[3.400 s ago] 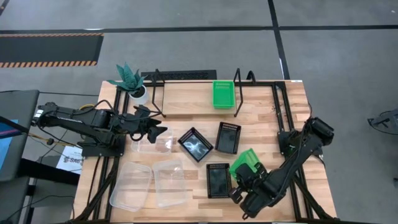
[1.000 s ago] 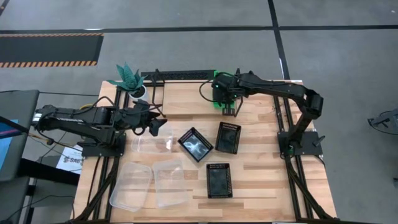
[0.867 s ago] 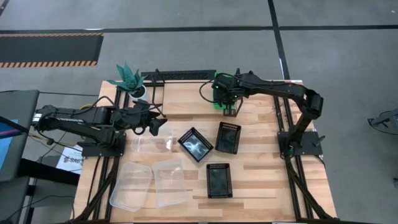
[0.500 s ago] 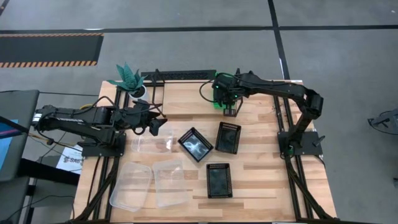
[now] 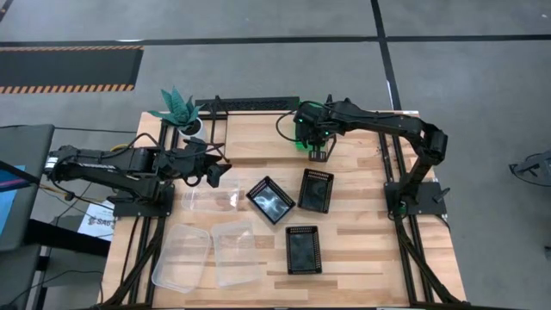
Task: Stack baskets on shelf by color
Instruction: Stack the green bin on top of the stacked green bins on the shelf
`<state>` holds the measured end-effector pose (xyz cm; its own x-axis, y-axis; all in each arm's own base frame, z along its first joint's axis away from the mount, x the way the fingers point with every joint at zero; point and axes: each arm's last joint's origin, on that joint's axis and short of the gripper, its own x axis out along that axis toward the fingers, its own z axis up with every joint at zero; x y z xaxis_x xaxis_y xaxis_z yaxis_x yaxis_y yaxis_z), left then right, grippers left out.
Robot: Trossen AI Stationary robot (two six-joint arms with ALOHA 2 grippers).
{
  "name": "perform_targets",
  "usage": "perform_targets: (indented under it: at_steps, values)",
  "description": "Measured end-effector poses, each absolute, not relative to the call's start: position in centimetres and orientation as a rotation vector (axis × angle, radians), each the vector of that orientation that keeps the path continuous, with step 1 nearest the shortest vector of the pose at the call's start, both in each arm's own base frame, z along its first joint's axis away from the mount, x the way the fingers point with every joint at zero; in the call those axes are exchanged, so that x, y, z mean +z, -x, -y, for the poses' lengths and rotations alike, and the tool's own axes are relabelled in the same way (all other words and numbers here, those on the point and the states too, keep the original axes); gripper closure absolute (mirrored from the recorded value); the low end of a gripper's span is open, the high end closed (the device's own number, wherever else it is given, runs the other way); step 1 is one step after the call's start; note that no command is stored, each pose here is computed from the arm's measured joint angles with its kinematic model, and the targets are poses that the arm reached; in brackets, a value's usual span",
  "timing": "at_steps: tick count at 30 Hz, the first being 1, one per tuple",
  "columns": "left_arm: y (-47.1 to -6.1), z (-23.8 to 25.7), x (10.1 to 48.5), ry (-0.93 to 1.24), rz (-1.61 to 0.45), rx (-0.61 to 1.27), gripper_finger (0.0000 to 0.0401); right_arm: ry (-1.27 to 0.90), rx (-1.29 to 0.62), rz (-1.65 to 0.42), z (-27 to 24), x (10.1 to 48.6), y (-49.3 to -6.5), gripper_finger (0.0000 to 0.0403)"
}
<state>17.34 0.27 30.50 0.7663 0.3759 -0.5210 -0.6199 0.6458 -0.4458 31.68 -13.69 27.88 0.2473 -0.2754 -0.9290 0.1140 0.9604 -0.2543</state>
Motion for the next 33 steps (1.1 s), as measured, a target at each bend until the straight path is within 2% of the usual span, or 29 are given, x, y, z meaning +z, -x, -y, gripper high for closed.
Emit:
perform_targets:
  at_steps: [33]
  values:
    - [-17.34, -0.27, 30.5, 0.65, -0.404, 0.586, 0.0136, 0.157, -0.229, -1.238, 13.31, 28.04, -32.33, 0.038]
